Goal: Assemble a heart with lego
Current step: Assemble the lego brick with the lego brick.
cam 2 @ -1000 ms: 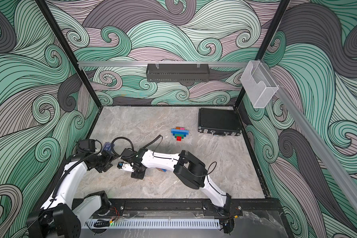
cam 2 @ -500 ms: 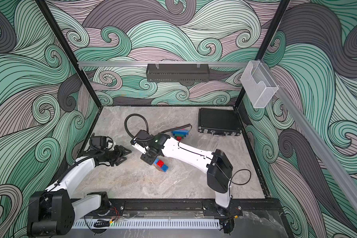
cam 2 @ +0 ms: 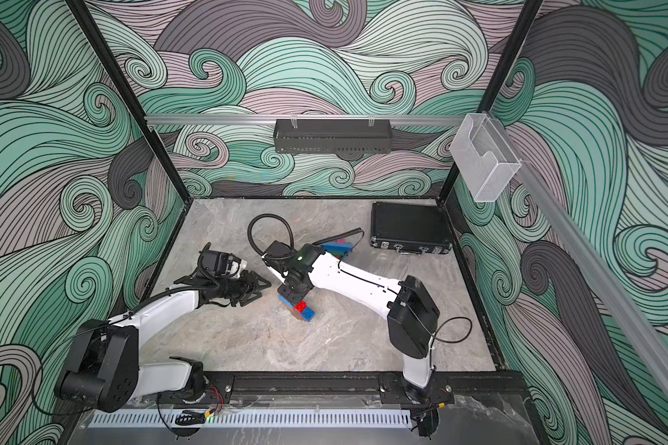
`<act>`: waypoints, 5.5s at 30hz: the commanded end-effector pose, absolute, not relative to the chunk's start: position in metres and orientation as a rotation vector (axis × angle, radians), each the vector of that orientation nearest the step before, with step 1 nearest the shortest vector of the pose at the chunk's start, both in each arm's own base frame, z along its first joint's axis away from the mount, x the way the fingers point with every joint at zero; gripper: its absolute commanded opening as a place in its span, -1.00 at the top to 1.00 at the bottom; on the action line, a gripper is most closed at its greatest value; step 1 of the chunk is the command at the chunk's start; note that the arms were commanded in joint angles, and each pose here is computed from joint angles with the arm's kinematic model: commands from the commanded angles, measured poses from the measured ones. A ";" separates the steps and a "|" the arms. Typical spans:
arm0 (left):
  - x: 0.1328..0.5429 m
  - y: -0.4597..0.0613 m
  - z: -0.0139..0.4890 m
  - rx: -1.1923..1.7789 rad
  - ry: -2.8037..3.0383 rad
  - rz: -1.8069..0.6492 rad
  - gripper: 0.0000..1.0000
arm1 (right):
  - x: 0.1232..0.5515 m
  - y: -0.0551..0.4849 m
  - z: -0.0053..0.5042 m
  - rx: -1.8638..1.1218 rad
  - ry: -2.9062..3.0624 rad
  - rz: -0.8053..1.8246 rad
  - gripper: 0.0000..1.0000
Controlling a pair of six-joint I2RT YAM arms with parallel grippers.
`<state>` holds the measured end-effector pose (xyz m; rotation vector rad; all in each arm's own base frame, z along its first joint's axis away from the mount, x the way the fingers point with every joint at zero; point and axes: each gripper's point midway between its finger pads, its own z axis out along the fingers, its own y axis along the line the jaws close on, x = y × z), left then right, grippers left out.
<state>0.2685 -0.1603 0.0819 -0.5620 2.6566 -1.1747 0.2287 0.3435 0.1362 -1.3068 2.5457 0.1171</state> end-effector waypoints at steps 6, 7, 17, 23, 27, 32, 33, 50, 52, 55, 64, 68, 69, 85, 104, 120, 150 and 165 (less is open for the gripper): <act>0.275 -0.169 0.088 -0.528 2.638 -1.218 -0.12 | 0.234 0.348 0.134 -1.215 2.596 0.093 0.50; 0.275 -0.169 0.088 -0.528 2.639 -1.219 -0.12 | 0.234 0.350 0.133 -1.211 2.595 0.087 0.50; 0.272 -0.168 0.084 -0.533 2.653 -1.214 -0.12 | 0.230 0.358 0.122 -1.211 2.584 0.081 0.50; 0.272 -0.168 0.083 -0.536 2.656 -1.210 -0.12 | 0.225 0.355 0.116 -1.218 2.590 0.063 0.49; 0.272 -0.167 0.082 -0.542 2.656 -1.204 -0.11 | 0.221 0.352 0.110 -1.218 2.599 0.051 0.50; 0.271 -0.167 0.080 -0.549 2.661 -1.204 -0.11 | 0.220 0.351 0.107 -1.224 2.599 0.043 0.49; 0.271 -0.167 0.080 -0.548 2.660 -1.203 -0.11 | 0.220 0.350 0.106 -1.225 2.599 0.040 0.50; 0.270 -0.169 0.080 -0.541 2.657 -1.222 -0.10 | 0.206 0.321 0.068 -1.326 2.652 -0.094 0.51; 0.269 -0.169 0.080 -0.544 2.659 -1.224 -0.09 | 0.200 0.316 0.058 -1.351 2.685 -0.095 0.51; 0.269 -0.168 0.079 -0.552 2.660 -1.221 -0.09 | 0.191 0.311 0.044 -1.361 2.758 -0.058 0.51; 0.272 -0.167 0.086 -0.556 2.651 -1.208 -0.09 | 0.189 0.291 0.019 -1.416 2.797 -0.179 0.52; 0.272 -0.166 0.086 -0.559 2.651 -1.196 -0.09 | 0.197 0.280 0.020 -1.415 2.759 -0.289 0.53; 0.272 -0.166 0.086 -0.560 2.651 -1.195 -0.09 | 0.197 0.281 0.020 -1.425 2.755 -0.284 0.53; 0.271 -0.161 0.090 -0.570 2.646 -1.156 -0.09 | 0.188 0.326 0.058 -1.518 2.684 0.163 0.51; 0.271 -0.162 0.091 -0.560 2.643 -1.166 -0.09 | 0.201 0.345 0.098 -1.533 2.521 0.240 0.09; 0.267 -0.159 0.092 -0.546 2.661 -1.132 -0.09 | 0.203 0.346 0.092 -1.534 2.522 0.331 -0.17; 0.262 -0.164 0.086 -0.540 2.686 -1.187 -0.12 | 0.201 0.341 0.092 -1.594 2.439 0.448 -0.22; 0.244 -0.199 0.107 -0.368 2.641 -1.365 -0.21 | 0.220 0.329 0.143 -1.233 2.489 0.701 -0.28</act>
